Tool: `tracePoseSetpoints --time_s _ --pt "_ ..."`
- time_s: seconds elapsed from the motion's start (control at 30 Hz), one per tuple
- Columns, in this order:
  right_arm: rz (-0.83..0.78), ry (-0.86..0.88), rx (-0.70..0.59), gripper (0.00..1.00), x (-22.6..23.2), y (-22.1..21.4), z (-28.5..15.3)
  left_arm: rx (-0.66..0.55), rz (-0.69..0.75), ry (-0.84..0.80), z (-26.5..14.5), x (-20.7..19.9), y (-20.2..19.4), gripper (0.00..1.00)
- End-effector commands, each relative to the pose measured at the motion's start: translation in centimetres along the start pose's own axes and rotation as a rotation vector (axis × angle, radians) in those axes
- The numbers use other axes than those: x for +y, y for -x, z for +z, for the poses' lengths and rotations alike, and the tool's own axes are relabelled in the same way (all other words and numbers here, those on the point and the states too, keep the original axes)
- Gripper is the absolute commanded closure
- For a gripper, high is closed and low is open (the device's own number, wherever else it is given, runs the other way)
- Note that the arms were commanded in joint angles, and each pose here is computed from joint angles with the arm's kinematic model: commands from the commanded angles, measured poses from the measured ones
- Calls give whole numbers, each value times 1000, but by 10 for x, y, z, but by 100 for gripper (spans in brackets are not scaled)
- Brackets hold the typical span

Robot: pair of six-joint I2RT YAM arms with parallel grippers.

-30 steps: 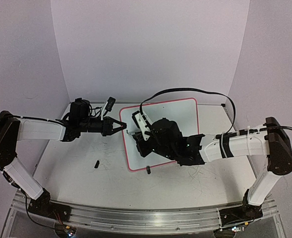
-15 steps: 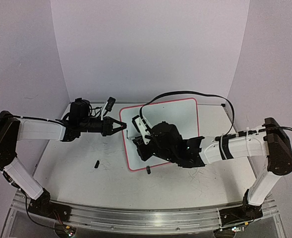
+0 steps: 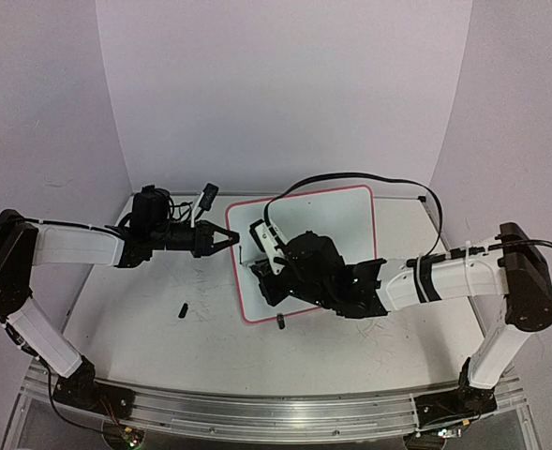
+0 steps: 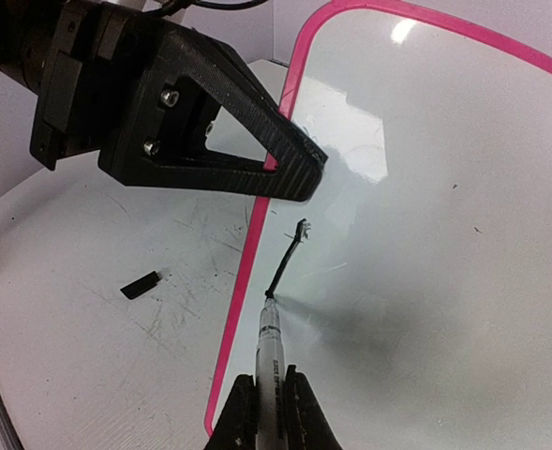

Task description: Write a sentence on the whiteboard

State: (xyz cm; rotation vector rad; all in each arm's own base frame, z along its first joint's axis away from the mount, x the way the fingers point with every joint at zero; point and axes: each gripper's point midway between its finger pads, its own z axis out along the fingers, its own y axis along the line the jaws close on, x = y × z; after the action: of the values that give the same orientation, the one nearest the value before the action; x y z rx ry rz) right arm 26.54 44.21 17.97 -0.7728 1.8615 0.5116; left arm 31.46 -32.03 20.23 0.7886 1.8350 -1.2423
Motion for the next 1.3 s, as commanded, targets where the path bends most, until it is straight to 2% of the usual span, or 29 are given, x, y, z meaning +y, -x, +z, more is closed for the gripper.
tracePoseSetpoints --time_s 0.0,0.43,0.73,0.9,1.27 --pt "-4 -10 49 100 -1 -21 6 -42 96 34 -8 -3 14 100" --pt "0 -11 41 100 0 -17 5 -43 95 35 -8 -3 15 100" --pt "45 93 -135 100 10 54 -37 -37 93 42 -7 -1 13 100" --pt "39 21 -124 100 -7 46 -27 -41 99 43 -8 -2 14 100" --pt "12 -24 -110 100 -11 43 -13 -44 101 46 -10 -3 15 100"
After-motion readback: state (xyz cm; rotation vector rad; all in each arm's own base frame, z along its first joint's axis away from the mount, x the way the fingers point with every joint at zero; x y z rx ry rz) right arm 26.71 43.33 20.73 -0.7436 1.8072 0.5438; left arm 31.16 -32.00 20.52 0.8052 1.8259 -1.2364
